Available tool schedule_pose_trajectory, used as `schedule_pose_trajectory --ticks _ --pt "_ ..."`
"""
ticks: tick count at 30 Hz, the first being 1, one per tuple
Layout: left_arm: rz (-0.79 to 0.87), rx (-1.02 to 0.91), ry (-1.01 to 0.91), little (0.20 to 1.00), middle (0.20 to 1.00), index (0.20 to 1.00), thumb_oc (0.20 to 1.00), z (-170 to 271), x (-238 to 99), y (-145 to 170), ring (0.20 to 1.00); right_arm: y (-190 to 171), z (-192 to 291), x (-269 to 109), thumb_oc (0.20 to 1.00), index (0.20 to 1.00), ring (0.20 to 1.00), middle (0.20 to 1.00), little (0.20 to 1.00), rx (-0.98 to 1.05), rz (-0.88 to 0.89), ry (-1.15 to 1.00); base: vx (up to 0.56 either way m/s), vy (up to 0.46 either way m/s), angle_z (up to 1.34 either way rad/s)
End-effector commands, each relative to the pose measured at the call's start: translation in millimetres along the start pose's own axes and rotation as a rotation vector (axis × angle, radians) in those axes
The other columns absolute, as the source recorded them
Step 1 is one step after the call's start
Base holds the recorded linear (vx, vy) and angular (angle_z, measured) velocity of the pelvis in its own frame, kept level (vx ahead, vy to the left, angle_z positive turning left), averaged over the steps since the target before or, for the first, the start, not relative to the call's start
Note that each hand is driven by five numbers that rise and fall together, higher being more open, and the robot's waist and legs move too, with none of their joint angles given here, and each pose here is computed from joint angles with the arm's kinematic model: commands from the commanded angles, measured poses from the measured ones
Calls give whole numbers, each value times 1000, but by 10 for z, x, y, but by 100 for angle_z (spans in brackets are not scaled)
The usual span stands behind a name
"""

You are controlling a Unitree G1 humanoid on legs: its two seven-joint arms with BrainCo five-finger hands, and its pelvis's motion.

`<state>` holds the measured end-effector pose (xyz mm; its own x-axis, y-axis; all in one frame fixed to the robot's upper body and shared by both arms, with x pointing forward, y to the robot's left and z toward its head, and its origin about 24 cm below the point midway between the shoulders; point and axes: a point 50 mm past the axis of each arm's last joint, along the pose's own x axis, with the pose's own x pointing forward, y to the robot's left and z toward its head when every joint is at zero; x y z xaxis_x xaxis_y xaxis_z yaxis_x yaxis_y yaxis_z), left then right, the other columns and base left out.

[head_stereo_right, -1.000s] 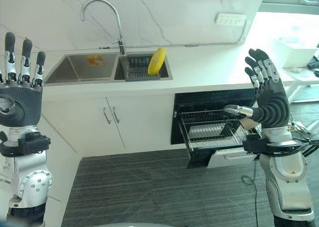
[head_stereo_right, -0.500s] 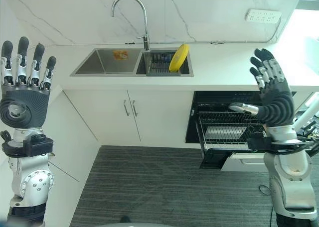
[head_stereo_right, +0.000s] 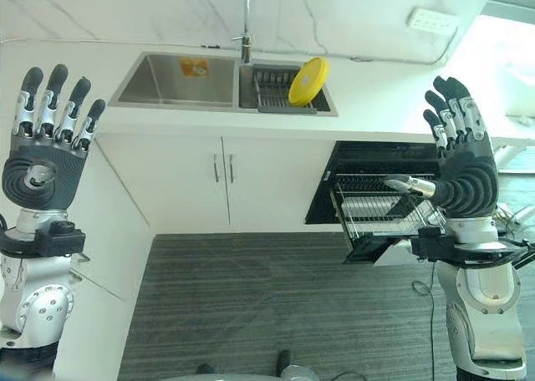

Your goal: Place the dishes in the dishwasher.

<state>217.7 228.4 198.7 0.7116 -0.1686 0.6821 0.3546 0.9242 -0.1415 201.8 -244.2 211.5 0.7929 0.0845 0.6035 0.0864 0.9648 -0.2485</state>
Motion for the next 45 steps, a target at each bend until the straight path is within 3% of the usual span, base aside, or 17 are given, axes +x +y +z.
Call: schedule_pose_trajectory --ticks 1,8,12,19,33,35,45 --pt "-71 46 -120 1000 1000 1000 1000 165 113 -112 1000 -29 150 122 1000 1000 1000 1000 1000 1 -15 -111 134 -179 -9" --pt "15 14 -142 1000 1000 1000 1000 165 41 -16 1000 -15 141 184 1000 1000 1000 1000 1000 19 37 -86 169 -283 -11" --pt "0 -104 -135 1000 1000 1000 1000 131 -27 -1 1000 -63 125 203 1000 1000 1000 1000 1000 -8 55 -65 152 -220 -34" --pt "9 -164 -147 1000 1000 1000 1000 62 -109 18 1000 -12 73 185 1000 1000 1000 1000 1000 -58 114 -52 356 246 -4" --pt "-47 -63 -91 1000 1000 1000 1000 103 56 -48 1000 -38 147 48 1000 1000 1000 1000 1000 10 39 -102 329 422 -13" --pt "-10 25 -84 1000 1000 1000 1000 108 33 -30 1000 -14 119 19 1000 1000 1000 1000 1000 1 58 -85 212 298 29" --pt "-6 160 -103 1000 1000 1000 1000 182 92 -30 1000 -38 137 89 1000 1000 1000 1000 1000 40 37 -121 229 -146 18"
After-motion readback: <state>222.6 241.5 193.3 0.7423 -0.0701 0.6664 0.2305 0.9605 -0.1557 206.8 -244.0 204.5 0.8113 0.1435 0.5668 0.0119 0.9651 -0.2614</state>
